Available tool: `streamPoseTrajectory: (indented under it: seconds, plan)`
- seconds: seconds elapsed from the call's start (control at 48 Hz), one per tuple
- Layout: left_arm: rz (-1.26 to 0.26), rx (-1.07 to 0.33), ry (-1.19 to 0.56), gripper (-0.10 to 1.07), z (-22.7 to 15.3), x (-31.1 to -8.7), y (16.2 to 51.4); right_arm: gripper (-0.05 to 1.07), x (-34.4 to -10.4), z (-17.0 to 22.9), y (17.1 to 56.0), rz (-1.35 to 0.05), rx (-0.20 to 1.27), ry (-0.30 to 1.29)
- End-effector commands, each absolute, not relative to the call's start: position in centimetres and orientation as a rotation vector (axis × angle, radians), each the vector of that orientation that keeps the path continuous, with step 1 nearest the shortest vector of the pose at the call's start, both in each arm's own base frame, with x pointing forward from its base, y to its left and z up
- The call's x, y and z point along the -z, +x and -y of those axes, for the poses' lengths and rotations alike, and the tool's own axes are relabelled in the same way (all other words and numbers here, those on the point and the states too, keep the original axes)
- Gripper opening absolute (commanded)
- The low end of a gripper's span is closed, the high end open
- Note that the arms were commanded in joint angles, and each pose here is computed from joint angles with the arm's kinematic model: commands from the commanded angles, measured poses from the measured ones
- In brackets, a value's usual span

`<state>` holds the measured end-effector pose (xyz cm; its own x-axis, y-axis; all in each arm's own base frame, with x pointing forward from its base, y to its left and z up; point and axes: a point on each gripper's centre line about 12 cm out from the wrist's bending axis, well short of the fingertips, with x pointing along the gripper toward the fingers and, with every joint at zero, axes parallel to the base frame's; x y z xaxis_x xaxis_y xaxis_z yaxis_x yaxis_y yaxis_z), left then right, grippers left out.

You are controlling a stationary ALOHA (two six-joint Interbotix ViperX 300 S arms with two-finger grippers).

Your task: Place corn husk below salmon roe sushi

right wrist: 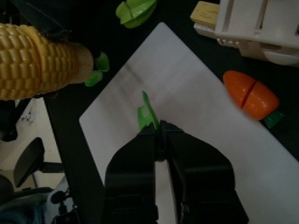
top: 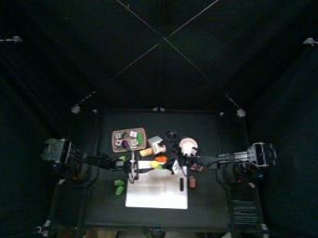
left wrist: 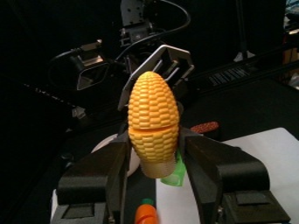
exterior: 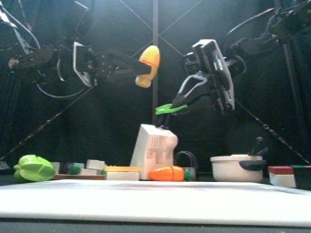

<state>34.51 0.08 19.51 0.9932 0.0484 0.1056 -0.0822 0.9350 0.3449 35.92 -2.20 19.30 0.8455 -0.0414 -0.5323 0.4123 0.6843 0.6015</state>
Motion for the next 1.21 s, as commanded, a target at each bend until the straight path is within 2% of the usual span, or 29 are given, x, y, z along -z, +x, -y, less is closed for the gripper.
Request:
streamPoseTrajectory:
  seconds: [0.0,0.188,0.375,0.562,0.771,1.0,1.188]
  plan:
    - [0.133,-0.071,0.355,0.53,0.0,-20.5,34.6,0.29,-20.4,2.3,36.0,-0.490,0.259,0.776]
    - [0.131,-0.065,0.360,0.53,0.1,-20.4,34.5,0.29,-20.6,2.1,35.0,-0.541,0.293,0.771]
    - [0.124,-0.062,0.359,0.53,0.1,-20.2,34.4,0.29,-20.6,-1.0,33.0,-0.675,0.273,0.718]
    - [0.110,-0.058,0.359,0.53,0.2,-19.8,34.3,0.29,-19.1,-5.3,29.8,-0.874,0.242,0.656]
    - [0.105,-0.059,0.358,0.53,0.2,-19.7,34.2,0.29,-17.5,-9.0,27.0,-1.069,0.227,0.679]
    - [0.105,-0.059,0.358,0.53,0.2,-19.7,34.1,0.29,-16.6,-12.7,24.8,-1.186,0.161,0.672]
    - [0.107,-0.060,0.358,0.53,0.1,-19.8,34.1,0.31,-14.5,-13.1,23.6,-1.285,0.208,0.663]
